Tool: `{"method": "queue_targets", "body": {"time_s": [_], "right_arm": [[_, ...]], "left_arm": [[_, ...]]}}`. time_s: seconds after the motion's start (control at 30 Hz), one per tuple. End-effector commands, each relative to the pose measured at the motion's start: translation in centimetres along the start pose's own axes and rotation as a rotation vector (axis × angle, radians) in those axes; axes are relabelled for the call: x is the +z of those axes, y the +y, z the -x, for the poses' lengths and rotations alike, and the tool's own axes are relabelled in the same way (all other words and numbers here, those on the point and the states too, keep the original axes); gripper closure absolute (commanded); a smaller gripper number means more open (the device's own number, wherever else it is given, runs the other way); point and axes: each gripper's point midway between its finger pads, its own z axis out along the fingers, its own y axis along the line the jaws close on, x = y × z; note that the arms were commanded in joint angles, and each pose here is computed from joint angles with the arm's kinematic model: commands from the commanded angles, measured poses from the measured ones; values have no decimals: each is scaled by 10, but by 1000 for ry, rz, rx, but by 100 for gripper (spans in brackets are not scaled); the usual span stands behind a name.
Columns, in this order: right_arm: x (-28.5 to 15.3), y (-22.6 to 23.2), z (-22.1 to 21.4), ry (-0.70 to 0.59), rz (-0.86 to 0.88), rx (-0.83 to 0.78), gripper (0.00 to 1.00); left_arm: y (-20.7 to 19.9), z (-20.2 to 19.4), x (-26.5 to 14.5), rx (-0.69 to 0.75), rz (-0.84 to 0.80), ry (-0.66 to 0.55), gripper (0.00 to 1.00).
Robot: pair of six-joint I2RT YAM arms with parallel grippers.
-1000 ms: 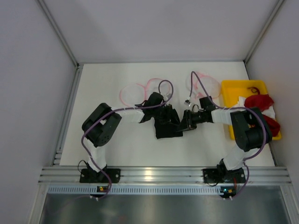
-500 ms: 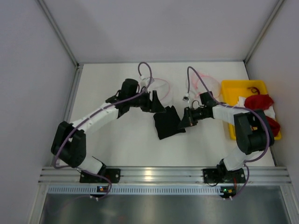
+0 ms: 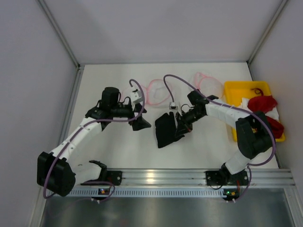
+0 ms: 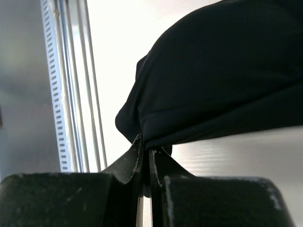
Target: Place the bra in the laundry bag and zip it closed
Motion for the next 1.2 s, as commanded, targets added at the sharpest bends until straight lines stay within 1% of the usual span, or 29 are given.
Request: {"method": "queue_targets", "body": {"time_s": [0.0,0.03,0.1,0.13,0.23,0.27,0.37,0.43,0.47,0.53,0.6,0.63,0.83,0.87,0.97,1.0,1.17], "right_arm": [[-11,28,15,28,36,-188,100],[-11,31,16,35,42,-211,100],[-11,39,22,39,56,-240,100],[-11,43,23,40,68,-246,100],[-9,49,28,46,81,-282,100],[-7,52,29,53,87,-294,100],[-3,60,33,75,104,-340,100],[0,63,32,92,109,-366,100],[3,69,32,103,124,-380,100],[4,73,33,112,130,-395,100],[7,78,33,125,138,-407,100],[7,79,34,126,141,-415,100],[11,98,42,122,178,-442,100],[12,103,45,123,184,-459,100],[14,115,48,129,206,-483,100],[15,117,49,132,209,-489,100],[22,136,45,163,252,-519,100]], "left_arm": [[-40,2,-14,313,-181,-83,2],[-41,1,-15,392,-186,-96,2],[-50,-5,-19,490,-198,-115,2],[-50,-4,-20,578,-191,-125,2],[-58,-10,-19,701,-200,-133,2],[-62,-11,-16,765,-217,-138,2],[-70,-16,-7,859,-240,-130,2],[-72,-23,0,888,-255,-109,2],[-77,-25,3,927,-281,-117,2],[-77,-31,7,954,-298,-113,2],[-77,-32,11,995,-296,-121,2],[-75,-24,13,1033,-276,-149,2],[-76,-33,23,1082,-277,-159,2],[-77,-26,24,1109,-264,-187,2],[-79,-33,28,1120,-256,-198,2],[-80,-28,29,1136,-251,-215,2],[-83,-29,31,1155,-255,-228,2]]}}
